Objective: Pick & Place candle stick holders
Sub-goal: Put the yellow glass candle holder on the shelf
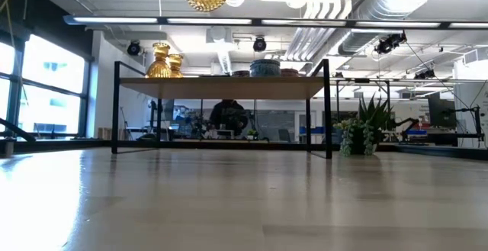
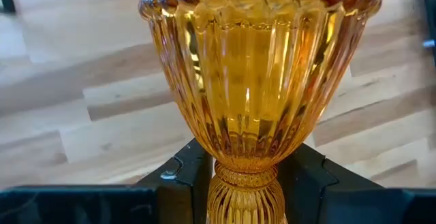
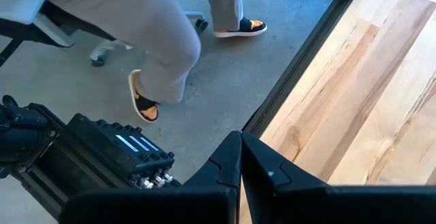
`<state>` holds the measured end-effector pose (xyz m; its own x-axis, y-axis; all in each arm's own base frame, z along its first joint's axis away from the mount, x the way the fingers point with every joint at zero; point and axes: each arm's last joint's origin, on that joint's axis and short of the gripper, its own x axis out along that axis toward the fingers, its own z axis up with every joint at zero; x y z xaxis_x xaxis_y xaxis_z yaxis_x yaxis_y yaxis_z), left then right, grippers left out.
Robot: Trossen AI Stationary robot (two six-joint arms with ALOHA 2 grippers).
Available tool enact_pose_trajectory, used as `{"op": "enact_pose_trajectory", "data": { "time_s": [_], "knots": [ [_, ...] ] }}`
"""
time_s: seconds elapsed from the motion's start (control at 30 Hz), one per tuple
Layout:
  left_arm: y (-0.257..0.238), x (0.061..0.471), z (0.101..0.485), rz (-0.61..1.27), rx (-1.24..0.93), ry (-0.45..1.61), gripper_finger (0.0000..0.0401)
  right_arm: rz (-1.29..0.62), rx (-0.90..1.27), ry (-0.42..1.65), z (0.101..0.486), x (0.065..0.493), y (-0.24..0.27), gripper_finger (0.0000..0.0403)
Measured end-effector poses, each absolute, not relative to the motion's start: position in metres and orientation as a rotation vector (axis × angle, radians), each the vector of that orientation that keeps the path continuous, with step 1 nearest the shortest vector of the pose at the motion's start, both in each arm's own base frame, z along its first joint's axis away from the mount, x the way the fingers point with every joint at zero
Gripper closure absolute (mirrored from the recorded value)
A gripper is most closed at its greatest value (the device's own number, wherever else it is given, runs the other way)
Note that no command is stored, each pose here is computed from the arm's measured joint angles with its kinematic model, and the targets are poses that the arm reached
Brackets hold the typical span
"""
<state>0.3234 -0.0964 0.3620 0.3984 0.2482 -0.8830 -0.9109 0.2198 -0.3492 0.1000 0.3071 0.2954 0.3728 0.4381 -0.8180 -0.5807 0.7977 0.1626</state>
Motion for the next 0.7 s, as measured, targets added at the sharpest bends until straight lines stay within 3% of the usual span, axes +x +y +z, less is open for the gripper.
{"op": "enact_pose_trajectory", "data": {
  "time_s": [0.27, 0.4, 0.53, 0.7],
  "knots": [
    [-0.098, 0.323, 0.366, 0.884, -1.109, 0.808, 0.0279, 0.656, -0.162, 0.992, 0.295, 0.1, 0.307, 0.0396],
    [-0.092, 0.319, 0.369, 0.993, -1.295, 0.785, 0.0279, 0.656, -0.162, 0.992, 0.295, 0.1, 0.307, 0.0395],
    [-0.069, 0.317, 0.374, 1.002, -1.521, 0.943, 0.0279, 0.656, -0.162, 0.992, 0.295, 0.1, 0.307, 0.0396],
    [-0.038, 0.316, 0.378, 0.907, -1.526, 1.071, 0.0279, 0.656, -0.161, 0.99, 0.296, 0.1, 0.307, 0.0395]
  ]
}}
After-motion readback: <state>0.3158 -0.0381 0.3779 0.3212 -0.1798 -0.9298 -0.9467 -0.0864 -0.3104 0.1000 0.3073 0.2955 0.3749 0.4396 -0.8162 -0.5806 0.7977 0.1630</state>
